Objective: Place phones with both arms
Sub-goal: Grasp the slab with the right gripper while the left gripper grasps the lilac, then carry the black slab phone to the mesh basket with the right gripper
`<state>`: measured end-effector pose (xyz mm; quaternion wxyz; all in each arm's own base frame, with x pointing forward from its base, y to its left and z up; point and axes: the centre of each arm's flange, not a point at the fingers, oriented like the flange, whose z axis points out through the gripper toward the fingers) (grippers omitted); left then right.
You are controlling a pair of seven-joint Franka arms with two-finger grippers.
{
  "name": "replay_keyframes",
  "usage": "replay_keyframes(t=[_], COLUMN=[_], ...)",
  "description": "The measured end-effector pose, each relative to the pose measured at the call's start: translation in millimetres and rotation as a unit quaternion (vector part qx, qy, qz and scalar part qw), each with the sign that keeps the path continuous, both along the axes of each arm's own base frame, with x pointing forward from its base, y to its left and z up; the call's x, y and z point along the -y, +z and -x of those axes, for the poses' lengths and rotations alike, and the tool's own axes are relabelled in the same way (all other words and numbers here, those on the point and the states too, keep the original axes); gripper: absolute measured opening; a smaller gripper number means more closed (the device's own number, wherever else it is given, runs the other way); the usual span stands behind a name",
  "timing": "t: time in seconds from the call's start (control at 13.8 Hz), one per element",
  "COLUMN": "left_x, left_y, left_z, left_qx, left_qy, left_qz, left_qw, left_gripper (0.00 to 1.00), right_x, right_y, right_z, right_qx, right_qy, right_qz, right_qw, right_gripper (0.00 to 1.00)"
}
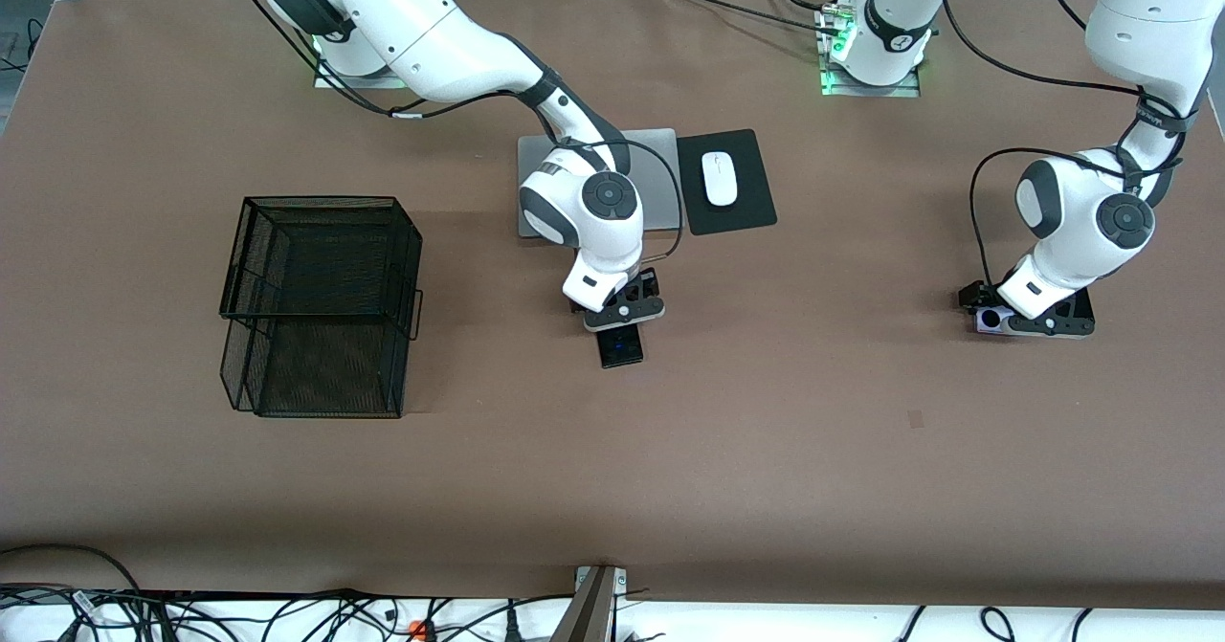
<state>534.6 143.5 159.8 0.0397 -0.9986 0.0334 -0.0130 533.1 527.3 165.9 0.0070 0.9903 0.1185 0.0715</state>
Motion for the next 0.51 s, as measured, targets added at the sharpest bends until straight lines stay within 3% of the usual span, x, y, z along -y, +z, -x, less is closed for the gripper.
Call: replay_keyframes(t=[0.51], left_x=[5], left_y=[23], left_z=[-30], left_qx=[-0.047], left_qy=[-0.005], left_qz=[0.009], left_qw=[0.999], left_gripper=[0.85], right_x=[0], right_y=[0], right_z=[0], right_qx=[0.003], right_qy=[0.003], right_qz=[0.001], right_qw=[1.000], right_gripper=[1.00])
